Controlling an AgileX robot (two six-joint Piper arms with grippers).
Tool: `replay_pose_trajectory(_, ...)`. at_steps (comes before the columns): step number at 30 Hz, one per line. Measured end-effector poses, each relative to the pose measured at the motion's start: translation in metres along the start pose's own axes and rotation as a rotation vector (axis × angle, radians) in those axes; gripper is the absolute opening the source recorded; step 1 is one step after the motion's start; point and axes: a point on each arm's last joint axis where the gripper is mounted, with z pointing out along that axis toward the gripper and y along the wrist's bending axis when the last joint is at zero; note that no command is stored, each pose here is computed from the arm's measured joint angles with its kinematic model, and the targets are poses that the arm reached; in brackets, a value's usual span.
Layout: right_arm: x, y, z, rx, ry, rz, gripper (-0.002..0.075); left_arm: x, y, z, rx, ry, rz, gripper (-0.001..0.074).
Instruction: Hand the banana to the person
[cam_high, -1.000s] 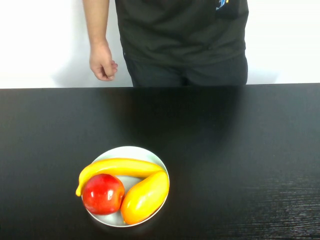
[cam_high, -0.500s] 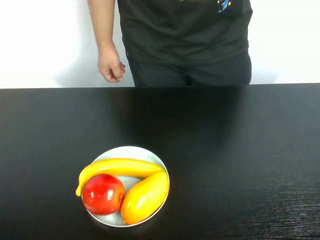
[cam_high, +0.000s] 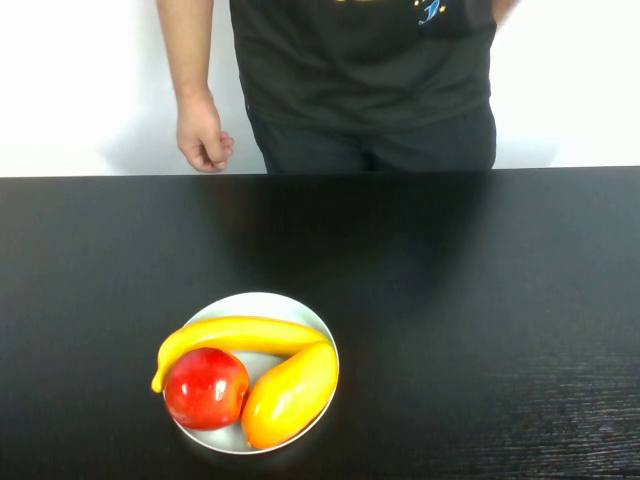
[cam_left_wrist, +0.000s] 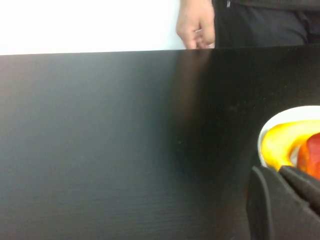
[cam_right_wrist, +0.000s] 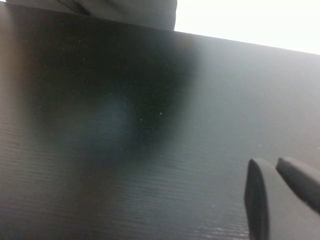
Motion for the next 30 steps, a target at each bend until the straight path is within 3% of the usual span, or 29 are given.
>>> replay_pose_trajectory(2, 0.0, 0.0, 0.0, 0.0, 0.0, 0.0, -0.0011, -0.002, -0.001, 0.0, 0.012, -0.017, -0.056, -0.0004)
replay_pose_trajectory(7, 0.0, 0.0, 0.0, 0.0, 0.0, 0.0, -0.0011, -0.012, -0.005, -0.001, 0.084, -0.118, -0.415, -0.0004)
replay_pose_trajectory(10, 0.0, 0.0, 0.0, 0.0, 0.0, 0.0, -0.0011, -0.018, -0.005, -0.002, 0.108, -0.187, -0.55, -0.0004)
replay_pose_trajectory(18, 0.0, 0.0, 0.0, 0.0, 0.0, 0.0, -0.0011, -0.024, -0.003, -0.003, 0.11, -0.255, -0.554, -0.0004)
replay_pose_trajectory(30, 0.0, 0.0, 0.0, 0.0, 0.0, 0.0, -0.0011, -0.017, -0.006, -0.002, 0.113, -0.161, -0.539, -0.0004)
